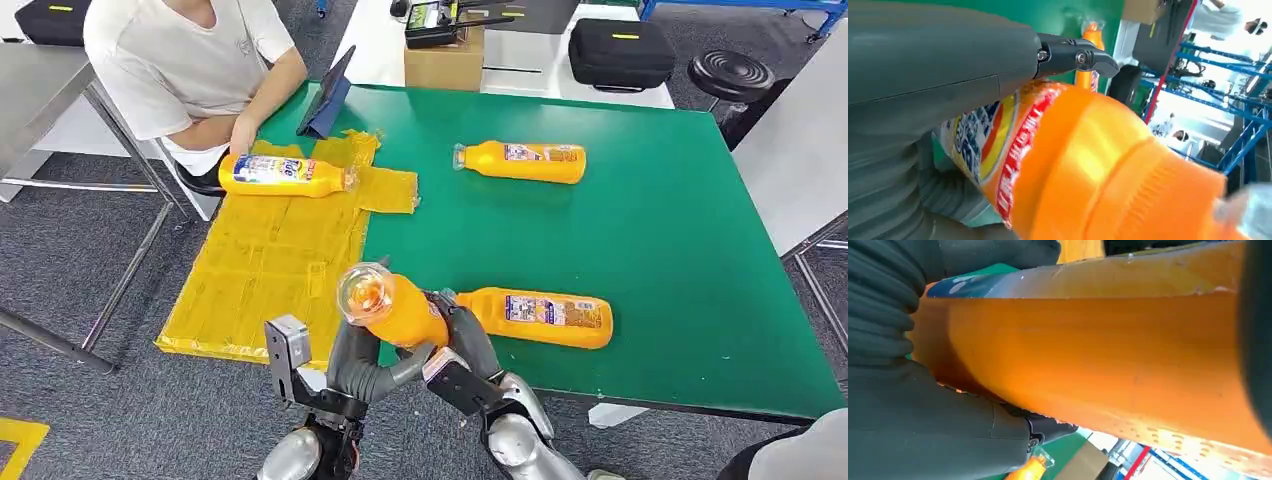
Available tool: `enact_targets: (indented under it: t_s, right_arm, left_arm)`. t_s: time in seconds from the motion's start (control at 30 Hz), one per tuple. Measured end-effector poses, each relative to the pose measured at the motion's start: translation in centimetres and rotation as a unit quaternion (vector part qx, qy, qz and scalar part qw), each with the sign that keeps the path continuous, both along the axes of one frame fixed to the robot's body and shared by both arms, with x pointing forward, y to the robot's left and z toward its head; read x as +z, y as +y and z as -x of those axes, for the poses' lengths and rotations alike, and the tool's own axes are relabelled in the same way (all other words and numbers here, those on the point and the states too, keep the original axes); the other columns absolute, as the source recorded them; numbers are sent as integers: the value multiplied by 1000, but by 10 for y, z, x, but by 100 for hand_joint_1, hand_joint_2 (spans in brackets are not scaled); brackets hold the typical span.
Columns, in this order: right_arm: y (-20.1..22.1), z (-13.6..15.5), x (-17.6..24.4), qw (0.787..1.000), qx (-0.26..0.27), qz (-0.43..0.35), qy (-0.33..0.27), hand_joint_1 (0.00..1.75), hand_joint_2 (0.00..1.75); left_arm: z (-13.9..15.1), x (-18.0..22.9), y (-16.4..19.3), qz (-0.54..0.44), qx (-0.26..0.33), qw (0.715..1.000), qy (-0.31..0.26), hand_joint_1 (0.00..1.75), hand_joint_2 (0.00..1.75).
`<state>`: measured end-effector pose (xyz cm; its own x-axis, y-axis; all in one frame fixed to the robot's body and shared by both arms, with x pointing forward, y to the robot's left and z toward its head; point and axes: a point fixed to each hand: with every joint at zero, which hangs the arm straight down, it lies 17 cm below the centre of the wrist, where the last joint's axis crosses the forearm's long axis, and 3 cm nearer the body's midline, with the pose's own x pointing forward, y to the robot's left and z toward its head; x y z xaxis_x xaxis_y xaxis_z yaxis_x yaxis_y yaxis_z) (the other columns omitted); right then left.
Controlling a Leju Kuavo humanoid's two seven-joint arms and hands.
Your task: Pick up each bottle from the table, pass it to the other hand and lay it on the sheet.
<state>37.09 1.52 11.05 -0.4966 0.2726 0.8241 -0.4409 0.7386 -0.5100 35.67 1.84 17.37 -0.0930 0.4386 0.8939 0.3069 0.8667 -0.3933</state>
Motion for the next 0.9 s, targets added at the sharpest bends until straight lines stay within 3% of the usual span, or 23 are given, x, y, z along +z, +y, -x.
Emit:
enact_targets:
  t_s: [0.37, 0.4, 0.43, 0.53, 0.57, 0.6, 0.7, 0.73, 0.9]
  right_arm:
    - [2, 0, -11, 999, -2, 35, -8, 175, 175]
    - [2, -1, -11, 999, -2, 35, -8, 175, 175]
    - [2, -1, -12, 999, -2, 37, -10, 175, 175]
    - [2, -1, -14, 999, -1, 40, -10, 175, 175]
    - [2, -1, -13, 999, 1, 38, -12, 96, 175]
    - [2, -1, -12, 999, 3, 36, -13, 2, 175]
    - [3, -1, -8, 999, 7, 27, -18, 0, 175]
    - [4, -1, -7, 1000, 7, 22, -16, 0, 0]
    - [7, -3, 2, 1000, -2, 5, -22, 0, 0]
  left_arm:
    - [-4, -6, 5, -16, 13, 1000, 6, 0, 175]
    - [-5, -7, 5, -15, 11, 1000, 9, 38, 175]
    - [-5, -9, 4, -12, 7, 1000, 15, 169, 175]
    - [-5, -16, -2, 13, -18, 999, 47, 175, 175]
    - [-5, -17, -2, 20, -24, 998, 54, 175, 175]
    - [-5, -17, -2, 27, -27, 998, 57, 175, 175]
    - [-7, -18, -1, 48, -37, 996, 71, 175, 175]
    - [-7, -19, 0, 52, -37, 995, 73, 175, 175]
    - [-10, -17, 4, 69, -35, 994, 79, 175, 175]
